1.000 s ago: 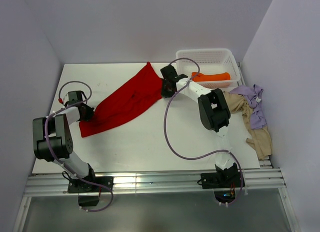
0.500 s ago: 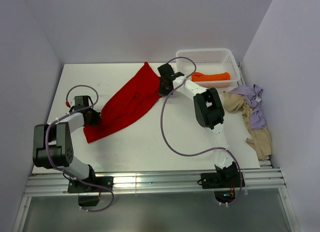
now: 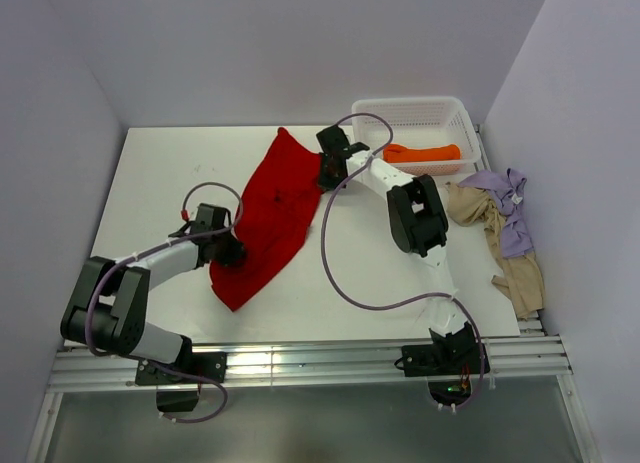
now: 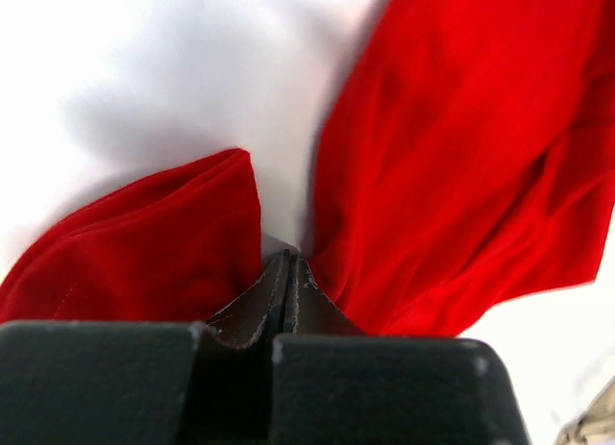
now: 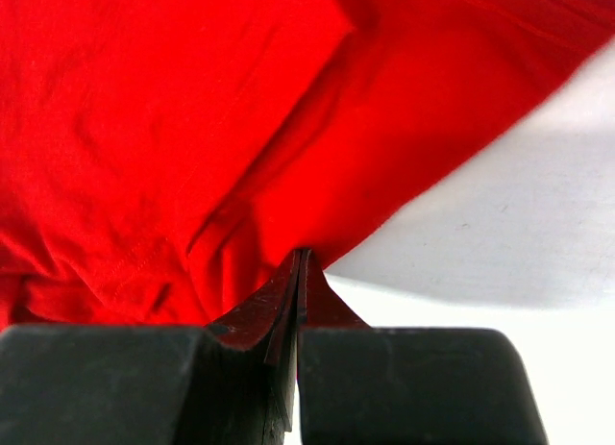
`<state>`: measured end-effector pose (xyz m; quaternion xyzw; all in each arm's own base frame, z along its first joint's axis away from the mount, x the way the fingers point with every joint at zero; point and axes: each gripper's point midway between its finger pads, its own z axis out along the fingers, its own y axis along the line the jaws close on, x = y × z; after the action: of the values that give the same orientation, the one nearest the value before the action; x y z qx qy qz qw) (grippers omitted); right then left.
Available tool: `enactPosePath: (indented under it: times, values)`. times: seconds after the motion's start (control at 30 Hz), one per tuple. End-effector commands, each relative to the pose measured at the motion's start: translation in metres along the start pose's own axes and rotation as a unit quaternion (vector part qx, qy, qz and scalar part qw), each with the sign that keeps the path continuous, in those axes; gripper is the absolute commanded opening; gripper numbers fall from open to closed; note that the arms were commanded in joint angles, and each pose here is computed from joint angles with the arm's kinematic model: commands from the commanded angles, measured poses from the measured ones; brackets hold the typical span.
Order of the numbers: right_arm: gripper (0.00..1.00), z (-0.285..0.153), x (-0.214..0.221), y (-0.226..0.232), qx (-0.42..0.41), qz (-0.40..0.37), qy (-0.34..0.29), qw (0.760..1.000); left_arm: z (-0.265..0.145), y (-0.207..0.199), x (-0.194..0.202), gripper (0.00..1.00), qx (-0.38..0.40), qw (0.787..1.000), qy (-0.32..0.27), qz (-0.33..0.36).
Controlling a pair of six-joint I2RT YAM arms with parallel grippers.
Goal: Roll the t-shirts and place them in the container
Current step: Fold the tshirt
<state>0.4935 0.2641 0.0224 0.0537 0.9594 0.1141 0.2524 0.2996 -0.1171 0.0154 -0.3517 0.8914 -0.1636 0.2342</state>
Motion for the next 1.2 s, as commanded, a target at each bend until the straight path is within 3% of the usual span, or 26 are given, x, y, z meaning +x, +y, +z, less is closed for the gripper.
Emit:
enactPosePath:
  times: [0.0,0.47,0.6,0.67,0.73,0.8,0.97,1.17]
  values:
    - [0.0,0.006,-0.003,-0.01,0.009,-0.003,0.008,1.0,-0.008,0.075,0.067,0.0,-0.129,0.987,0.095,0.015]
    - [0.0,0.008,-0.015,-0.005,-0.003,-0.009,0.002,1.0,-0.034,0.08,0.169,0.0,-0.14,0.972,0.171,0.084]
    - [0.0,0.01,-0.016,-0.005,-0.003,-0.009,0.003,1.0,-0.045,0.093,0.167,0.01,-0.167,0.969,0.151,0.101]
    - [0.0,0.009,-0.015,-0.001,-0.013,-0.009,0.006,1.0,-0.05,0.094,0.155,0.07,-0.169,0.973,0.121,0.105]
    - [0.04,0.004,-0.018,0.002,-0.024,-0.006,0.003,1.0,-0.057,0.091,0.146,0.38,-0.168,0.973,0.105,0.116]
    - [0.09,-0.006,-0.021,0.007,-0.042,-0.005,-0.002,0.999,-0.066,0.082,0.13,0.53,-0.154,0.977,0.073,0.125]
    - [0.29,-0.028,-0.027,0.003,-0.07,0.013,-0.026,0.997,-0.091,0.023,0.093,0.66,-0.068,0.989,0.0,0.132]
    - [0.4,-0.069,-0.03,-0.004,-0.097,0.019,-0.055,0.994,-0.081,-0.025,0.048,0.65,0.015,0.992,-0.022,0.126]
